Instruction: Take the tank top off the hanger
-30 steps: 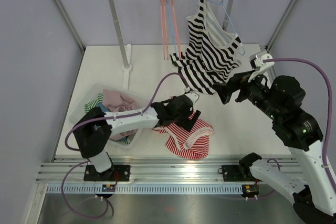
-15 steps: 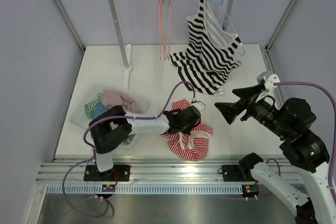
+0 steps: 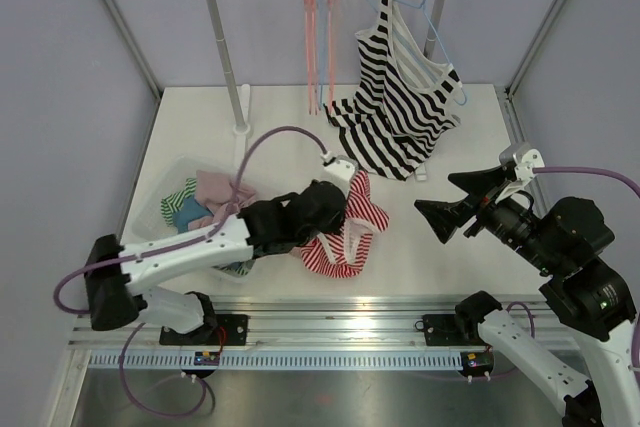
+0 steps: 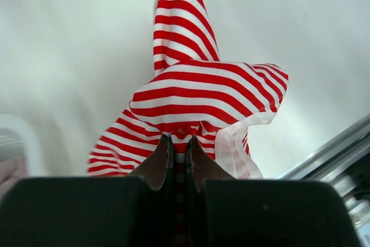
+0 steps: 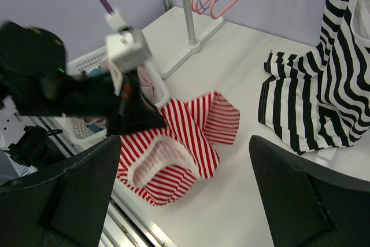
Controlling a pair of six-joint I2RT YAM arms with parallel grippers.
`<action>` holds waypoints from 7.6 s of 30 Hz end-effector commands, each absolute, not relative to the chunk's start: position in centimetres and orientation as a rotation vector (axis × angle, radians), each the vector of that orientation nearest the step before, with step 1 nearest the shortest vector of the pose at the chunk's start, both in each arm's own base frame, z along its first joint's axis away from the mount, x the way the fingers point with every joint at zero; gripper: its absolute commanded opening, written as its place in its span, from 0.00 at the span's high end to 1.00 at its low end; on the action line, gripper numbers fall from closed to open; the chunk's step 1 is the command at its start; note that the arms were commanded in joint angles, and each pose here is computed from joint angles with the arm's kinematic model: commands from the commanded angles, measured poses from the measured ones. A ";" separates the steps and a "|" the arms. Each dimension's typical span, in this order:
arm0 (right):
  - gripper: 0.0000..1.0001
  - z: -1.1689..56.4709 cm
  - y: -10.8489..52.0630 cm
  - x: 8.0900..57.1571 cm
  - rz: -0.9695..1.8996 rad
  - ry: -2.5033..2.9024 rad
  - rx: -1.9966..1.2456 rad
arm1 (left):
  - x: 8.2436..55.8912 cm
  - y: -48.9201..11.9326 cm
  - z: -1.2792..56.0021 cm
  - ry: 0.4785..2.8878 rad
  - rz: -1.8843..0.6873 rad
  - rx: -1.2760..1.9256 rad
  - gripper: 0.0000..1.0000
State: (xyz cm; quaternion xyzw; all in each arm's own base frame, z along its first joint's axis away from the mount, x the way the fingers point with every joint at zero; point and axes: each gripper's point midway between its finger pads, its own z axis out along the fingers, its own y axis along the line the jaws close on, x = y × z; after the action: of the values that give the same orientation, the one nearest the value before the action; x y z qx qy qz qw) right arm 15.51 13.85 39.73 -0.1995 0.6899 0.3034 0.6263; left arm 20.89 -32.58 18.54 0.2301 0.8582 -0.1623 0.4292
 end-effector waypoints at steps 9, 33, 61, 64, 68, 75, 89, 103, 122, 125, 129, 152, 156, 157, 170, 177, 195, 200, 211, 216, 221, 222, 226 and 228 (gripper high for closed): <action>0.01 41.9 13.6 15.5 0.687 1.514 -0.449 | 23.8 -18.5 32.7 1.950 -0.152 0.087 1.00; 0.00 39.8 18.2 19.9 0.806 1.603 -0.489 | 25.7 -0.1 6.8 2.274 0.044 -1.031 1.00; 0.00 43.5 8.6 38.6 0.025 1.730 -0.095 | 24.8 -4.7 29.4 1.988 -0.385 -0.334 0.01; 0.00 43.9 6.9 41.3 0.001 1.740 -0.100 | 24.3 -8.4 28.1 2.060 -0.571 -0.137 0.01; 0.07 44.8 6.0 44.1 0.026 1.751 -0.174 | 23.3 -11.6 27.5 2.031 -0.666 0.077 0.01; 0.28 41.8 8.1 48.1 0.203 1.859 -0.348 | 22.0 -14.6 25.5 2.022 -0.759 0.272 0.01; 0.79 40.6 11.9 49.7 0.439 1.862 -0.428 | 21.9 -14.2 24.2 2.040 -0.732 0.280 0.01; 1.00 46.9 13.0 48.1 0.558 1.746 -0.293 | 22.3 -13.4 25.7 1.996 -0.688 0.221 0.01; 1.00 46.6 12.5 34.6 0.670 1.885 -0.213 | 23.6 -15.9 43.5 1.723 -0.572 0.260 0.01; 1.00 45.3 12.5 30.9 0.713 1.940 -0.196 | 23.6 -17.8 47.4 1.642 -0.588 0.299 0.01; 1.00 43.3 12.4 26.8 0.750 1.991 -0.168 | 25.3 -22.1 49.4 1.593 -0.559 0.353 0.01; 1.00 45.4 14.9 12.8 1.013 1.843 -0.417 | 28.7 -37.2 46.8 1.507 -0.584 0.522 0.21; 1.00 45.5 14.6 13.3 0.979 1.844 -0.401 | 29.4 -36.9 45.8 1.542 -0.530 0.495 0.61; 1.00 45.5 14.5 13.5 0.967 1.847 -0.393 | 29.3 -36.6 46.0 1.540 -0.529 0.491 0.67; 1.00 41.8 15.0 13.8 0.938 1.909 -0.547 | 32.8 -26.1 46.2 1.643 -0.281 0.066 1.00; 1.00 41.9 14.7 12.3 0.858 1.837 -0.657 | 35.4 -21.8 45.5 1.712 -0.308 -0.125 1.00; 1.00 52.8 15.5 14.5 0.935 1.081 -0.469 | 22.4 -32.6 45.4 1.577 -1.090 0.536 1.00; 1.00 53.6 16.4 16.3 1.105 0.858 -0.414 | 15.7 -34.5 38.2 1.568 -1.216 0.884 1.00; 1.00 48.5 12.3 25.7 0.721 1.405 -0.080 | 19.4 -30.3 28.3 1.942 -0.865 0.624 0.99; 1.00 45.7 11.7 27.2 0.650 1.622 -0.034 | 20.3 -29.8 27.4 2.006 -0.780 0.559 0.72; 1.00 44.8 11.9 28.7 0.615 1.734 -0.030 | 20.6 -28.0 28.5 2.041 -0.658 0.535 0.23; 1.00 45.8 11.8 28.8 0.607 1.724 -0.037 | 20.7 -27.6 29.0 2.037 -0.643 0.526 0.19; 1.00 45.7 12.4 31.4 0.572 1.772 -0.033 | 20.8 -24.4 31.5 2.003 -0.549 0.439 0.01; 1.00 47.0 13.2 31.9 0.553 1.757 -0.046 | 20.4 -22.6 32.0 2.011 -0.502 0.419 0.01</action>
State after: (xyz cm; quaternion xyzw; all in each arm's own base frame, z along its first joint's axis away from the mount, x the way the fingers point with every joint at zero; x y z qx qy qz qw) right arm 32.32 12.92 43.50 -0.0038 0.7809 0.2544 0.5706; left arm 20.25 -26.08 28.47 0.2092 0.8377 -0.2369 0.4455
